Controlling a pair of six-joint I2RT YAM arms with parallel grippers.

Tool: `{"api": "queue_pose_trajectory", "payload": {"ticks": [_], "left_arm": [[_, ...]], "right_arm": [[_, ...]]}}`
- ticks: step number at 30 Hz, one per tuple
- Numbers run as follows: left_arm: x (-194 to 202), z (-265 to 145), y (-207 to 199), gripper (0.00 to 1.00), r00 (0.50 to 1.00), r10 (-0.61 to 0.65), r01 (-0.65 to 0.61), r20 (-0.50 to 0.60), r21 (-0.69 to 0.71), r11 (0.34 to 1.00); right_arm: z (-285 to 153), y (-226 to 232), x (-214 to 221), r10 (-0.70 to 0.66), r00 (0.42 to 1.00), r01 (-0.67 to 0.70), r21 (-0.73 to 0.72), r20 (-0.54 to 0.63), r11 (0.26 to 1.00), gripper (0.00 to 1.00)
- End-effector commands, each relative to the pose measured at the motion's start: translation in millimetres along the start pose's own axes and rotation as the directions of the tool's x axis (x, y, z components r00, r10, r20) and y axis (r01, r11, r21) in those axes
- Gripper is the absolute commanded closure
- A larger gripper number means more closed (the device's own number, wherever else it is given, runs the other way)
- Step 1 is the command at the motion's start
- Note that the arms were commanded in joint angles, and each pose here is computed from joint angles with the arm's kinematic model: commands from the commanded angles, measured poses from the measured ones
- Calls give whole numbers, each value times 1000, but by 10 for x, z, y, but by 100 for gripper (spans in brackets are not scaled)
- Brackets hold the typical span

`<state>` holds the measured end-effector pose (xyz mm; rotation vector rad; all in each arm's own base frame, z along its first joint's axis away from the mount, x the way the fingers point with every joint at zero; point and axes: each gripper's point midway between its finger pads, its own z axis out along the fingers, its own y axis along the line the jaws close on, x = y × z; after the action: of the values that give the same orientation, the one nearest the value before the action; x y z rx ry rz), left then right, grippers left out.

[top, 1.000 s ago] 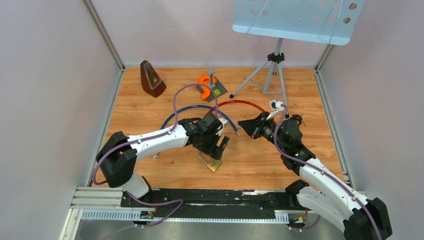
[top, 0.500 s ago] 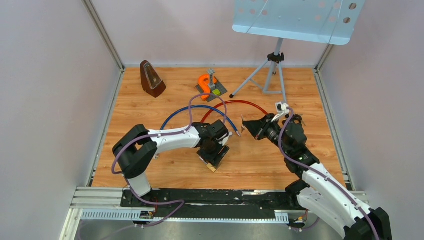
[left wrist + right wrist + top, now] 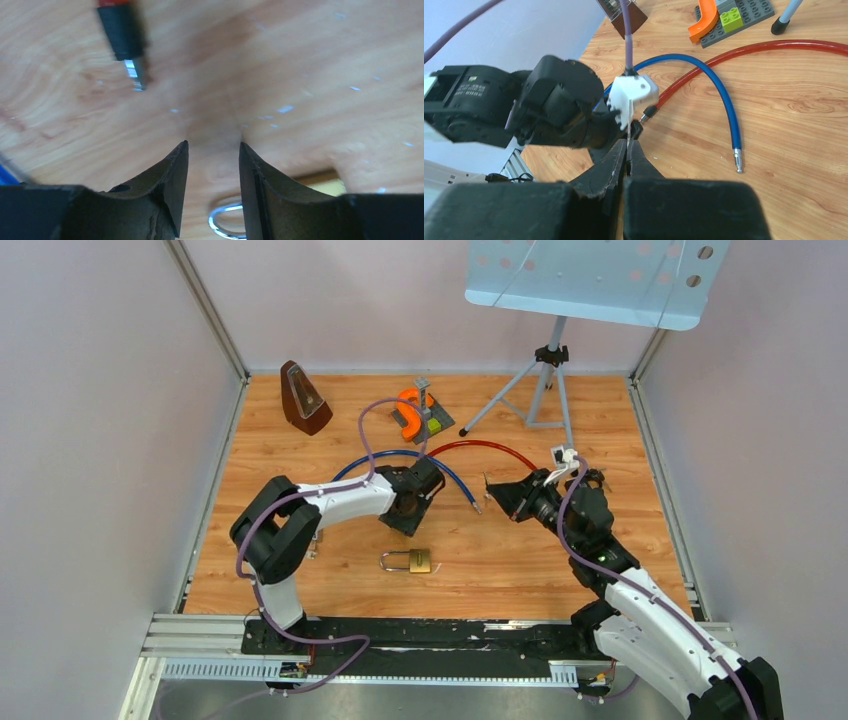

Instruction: Unlock with the key

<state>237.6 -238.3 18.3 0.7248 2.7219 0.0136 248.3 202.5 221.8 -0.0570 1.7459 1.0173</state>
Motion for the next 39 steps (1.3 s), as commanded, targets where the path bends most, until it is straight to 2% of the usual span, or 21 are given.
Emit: {"api": "queue_pose_trajectory", "payload": {"ticks": [1,5,9,13,17,21,27,28,30,34,37,39], "left_arm": [[15,96,569,50,998,-70,66,-11,-195,979],[-33,-56,763,40,986,-162,168,42,-248,954],[-26,-334,651,26,963,-246,260,105,-140,956],[225,-439,489,15,965,-258,260,34,-40,965],[488,-463,367,13,974,-227,227,-19,-7,974],[691,-327,299,19,975,-205,205,-87,-4,979],[757,-158,309,34,973,-187,183,-133,-43,982],[772,-121,327,39,971,-193,186,-139,-62,981],[758,-52,459,48,971,-207,189,-121,-144,971],[561,36,787,53,967,-246,216,-68,-300,929],[281,39,1061,53,961,-276,258,15,-412,874],[136,54,1196,50,955,-291,285,60,-461,840]], "right_arm": [[-7,46,-60,-13,1000,14,-25,21,1000,100],[-23,63,-66,-13,1000,13,-32,22,999,100],[-48,81,-100,-19,999,20,-35,33,999,100],[-59,74,-117,-19,999,20,-32,42,999,100],[-54,72,-104,-17,999,18,-33,35,999,100],[-49,67,-98,-15,999,16,-32,32,999,100],[-65,86,-116,-13,999,14,-37,37,999,100],[-70,83,-114,-14,999,16,-36,38,999,100],[-70,78,-120,-15,999,17,-34,40,999,100],[-68,87,-114,-22,999,23,-40,34,999,100],[-71,97,-117,-27,999,28,-46,31,999,100],[-75,105,-108,-26,999,27,-52,28,998,100]]}}
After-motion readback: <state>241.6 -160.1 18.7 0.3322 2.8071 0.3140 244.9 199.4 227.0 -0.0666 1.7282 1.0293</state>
